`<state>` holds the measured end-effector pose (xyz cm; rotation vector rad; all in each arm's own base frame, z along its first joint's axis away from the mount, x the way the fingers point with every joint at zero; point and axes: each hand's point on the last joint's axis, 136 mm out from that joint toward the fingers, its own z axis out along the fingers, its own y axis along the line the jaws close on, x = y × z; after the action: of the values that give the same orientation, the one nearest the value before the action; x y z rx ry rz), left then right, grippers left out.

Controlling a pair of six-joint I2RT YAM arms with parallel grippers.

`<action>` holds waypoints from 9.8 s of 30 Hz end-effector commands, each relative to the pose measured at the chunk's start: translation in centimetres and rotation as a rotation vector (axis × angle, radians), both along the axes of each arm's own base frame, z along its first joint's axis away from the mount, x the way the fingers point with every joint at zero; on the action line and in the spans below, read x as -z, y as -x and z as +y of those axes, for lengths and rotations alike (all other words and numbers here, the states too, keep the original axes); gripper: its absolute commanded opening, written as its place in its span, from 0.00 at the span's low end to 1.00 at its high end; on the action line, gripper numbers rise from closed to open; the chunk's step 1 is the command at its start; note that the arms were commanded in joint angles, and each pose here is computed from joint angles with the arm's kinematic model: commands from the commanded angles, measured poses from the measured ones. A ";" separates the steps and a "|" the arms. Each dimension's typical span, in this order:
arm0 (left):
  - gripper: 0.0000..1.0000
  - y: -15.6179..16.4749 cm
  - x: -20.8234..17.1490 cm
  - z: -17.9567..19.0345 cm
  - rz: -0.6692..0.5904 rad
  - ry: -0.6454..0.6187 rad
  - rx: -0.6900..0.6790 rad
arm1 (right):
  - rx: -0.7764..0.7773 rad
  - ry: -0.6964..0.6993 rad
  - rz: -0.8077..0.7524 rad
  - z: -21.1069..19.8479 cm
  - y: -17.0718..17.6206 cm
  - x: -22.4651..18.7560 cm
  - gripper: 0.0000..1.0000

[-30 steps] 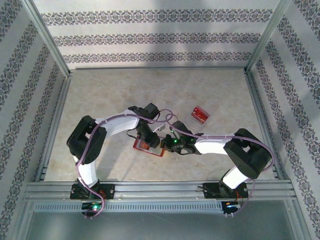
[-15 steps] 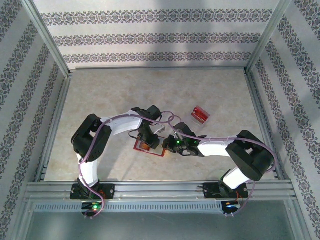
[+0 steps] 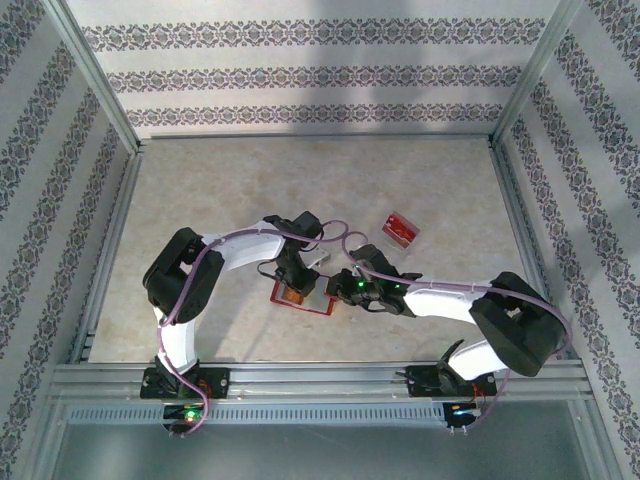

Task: Put the credit cards into the card holder

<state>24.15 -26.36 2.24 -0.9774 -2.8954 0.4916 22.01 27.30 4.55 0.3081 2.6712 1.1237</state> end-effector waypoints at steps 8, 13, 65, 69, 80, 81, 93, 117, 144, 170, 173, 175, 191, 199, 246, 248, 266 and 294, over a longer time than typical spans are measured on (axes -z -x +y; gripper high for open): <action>0.00 0.9 1.5 0.9 0.059 -0.022 -0.017 | -0.036 0.015 0.007 0.6 1.6 0.5 0.19; 0.07 0.5 0.4 0.8 0.046 -0.009 -0.021 | -0.047 0.032 0.038 0.9 2.2 1.6 0.19; 0.06 0.6 2.1 1.0 0.099 -0.027 -0.070 | -0.015 -0.060 0.037 1.5 1.5 0.3 0.21; 0.06 0.5 2.0 1.1 0.098 -0.024 -0.072 | -0.015 -0.064 0.048 1.5 1.7 0.3 0.22; 0.05 0.5 2.1 1.2 0.100 -0.023 -0.075 | 0.036 -0.065 0.097 0.5 2.7 0.9 0.25; 0.05 0.5 2.2 1.2 0.101 -0.024 -0.075 | 0.037 -0.070 0.099 0.7 2.7 0.9 0.25; 0.05 0.5 2.1 1.2 0.102 -0.025 -0.077 | 0.019 -0.104 0.106 2.2 2.3 1.0 0.24; 0.29 -3.1 -6.9 2.8 -0.071 0.117 -0.164 | -0.030 -0.188 0.037 5.5 0.3 -1.5 0.23; 0.32 -6.5 -6.9 8.9 -0.067 0.227 -0.389 | -0.238 -0.138 0.142 11.7 0.2 2.0 0.31; 0.11 -3.6 -0.2 5.9 0.127 0.156 -0.304 | -0.283 -0.176 0.053 12.1 0.0 -0.2 0.43; 0.09 -3.8 1.1 6.6 0.115 0.101 -0.294 | -0.294 -0.193 0.005 12.0 -0.2 -1.7 0.42; 0.09 -3.7 1.5 6.8 0.117 0.079 -0.283 | -0.281 -0.204 -0.019 11.4 -0.4 -2.8 0.42; 0.21 -8.0 -5.6 5.0 -0.052 0.112 -0.194 | -0.212 0.305 -0.192 -5.8 -5.1 -8.9 0.47; 0.46 -12.4 -11.1 1.4 -0.248 0.186 -0.099 | -0.213 0.584 -0.286 -14.0 -8.7 -12.2 0.52; 0.68 -15.2 -0.6 -16.1 -0.165 0.281 0.080 | -0.256 0.779 -0.288 -22.4 -17.0 -4.3 0.54; 0.68 -15.0 -0.4 -15.9 -0.170 0.262 0.088 | -0.256 0.783 -0.284 -22.6 -16.9 -4.2 0.54; 0.66 -14.7 1.3 -14.4 -0.169 0.191 0.117 | -0.258 0.811 -0.295 -22.9 -16.2 -5.2 0.51; 0.66 -14.9 1.3 -14.3 -0.177 0.184 0.113 | -0.260 0.767 -0.326 -22.3 -16.3 -6.3 0.23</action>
<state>40.18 -42.51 4.11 -1.2691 -3.0027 0.8805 38.00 5.83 9.83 -0.3553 2.6588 0.1289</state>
